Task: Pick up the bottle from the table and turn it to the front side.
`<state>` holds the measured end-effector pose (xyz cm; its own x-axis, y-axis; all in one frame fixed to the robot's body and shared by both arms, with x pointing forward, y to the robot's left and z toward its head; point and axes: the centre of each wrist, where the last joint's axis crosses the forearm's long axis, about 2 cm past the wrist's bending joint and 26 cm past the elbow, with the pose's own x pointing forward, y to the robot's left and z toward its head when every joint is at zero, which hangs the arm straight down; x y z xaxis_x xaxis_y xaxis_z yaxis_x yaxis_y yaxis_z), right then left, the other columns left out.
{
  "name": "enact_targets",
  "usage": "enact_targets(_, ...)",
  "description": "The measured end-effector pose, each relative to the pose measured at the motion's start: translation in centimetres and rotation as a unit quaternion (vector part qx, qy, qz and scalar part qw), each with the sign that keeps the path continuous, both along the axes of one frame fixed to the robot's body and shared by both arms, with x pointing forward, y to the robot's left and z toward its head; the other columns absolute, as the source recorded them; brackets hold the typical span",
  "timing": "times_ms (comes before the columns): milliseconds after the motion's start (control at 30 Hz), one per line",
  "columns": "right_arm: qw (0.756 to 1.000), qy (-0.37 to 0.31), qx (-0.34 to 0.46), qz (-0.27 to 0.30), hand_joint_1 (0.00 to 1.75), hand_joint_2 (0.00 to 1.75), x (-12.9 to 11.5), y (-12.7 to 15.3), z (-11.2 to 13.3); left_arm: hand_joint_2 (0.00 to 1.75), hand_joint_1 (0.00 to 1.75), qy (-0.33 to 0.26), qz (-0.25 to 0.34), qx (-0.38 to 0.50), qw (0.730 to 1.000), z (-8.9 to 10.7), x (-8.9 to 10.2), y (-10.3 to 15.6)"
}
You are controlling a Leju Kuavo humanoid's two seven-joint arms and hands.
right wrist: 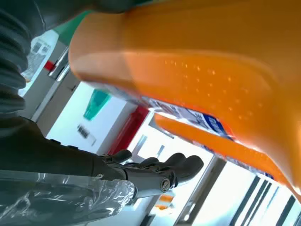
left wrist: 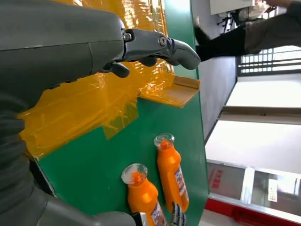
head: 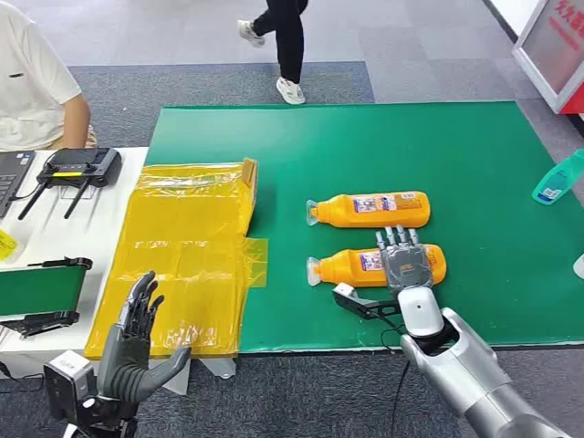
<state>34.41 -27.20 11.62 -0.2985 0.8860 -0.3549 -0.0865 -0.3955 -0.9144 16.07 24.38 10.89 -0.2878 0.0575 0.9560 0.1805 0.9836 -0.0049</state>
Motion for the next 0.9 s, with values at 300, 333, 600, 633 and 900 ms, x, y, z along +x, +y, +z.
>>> enact_targets(300, 0.998, 0.057, 0.026, -0.021, 0.00, 1.75, 0.9, -3.7, -0.4, 1.75, 0.00, -0.009, 0.003, -0.012, 1.000, -0.1, 0.1, 0.1)
enact_targets(333, 0.997, 0.062, 0.026, -0.025, 0.00, 1.75, 1.1, -4.2, -0.4, 1.75, 0.00, -0.011, 0.003, -0.014, 1.000, -0.1, 0.2, 0.2)
enact_targets(600, 0.995, 0.086, 0.007, -0.048, 0.00, 1.75, 2.3, -7.6, -0.1, 1.75, 0.00, -0.017, 0.000, -0.013, 1.000, 0.0, 0.4, 0.2)
enact_targets(633, 0.995, 0.088, 0.006, -0.049, 0.00, 1.75, 2.4, -7.8, -0.1, 1.75, 0.00, -0.017, 0.000, -0.012, 1.000, 0.0, 0.4, 0.2)
enact_targets(900, 0.994, 0.092, 0.009, -0.051, 0.00, 1.75, 2.5, -8.4, -0.2, 1.75, 0.00, -0.019, -0.005, -0.012, 1.000, 0.1, 0.5, 0.0)
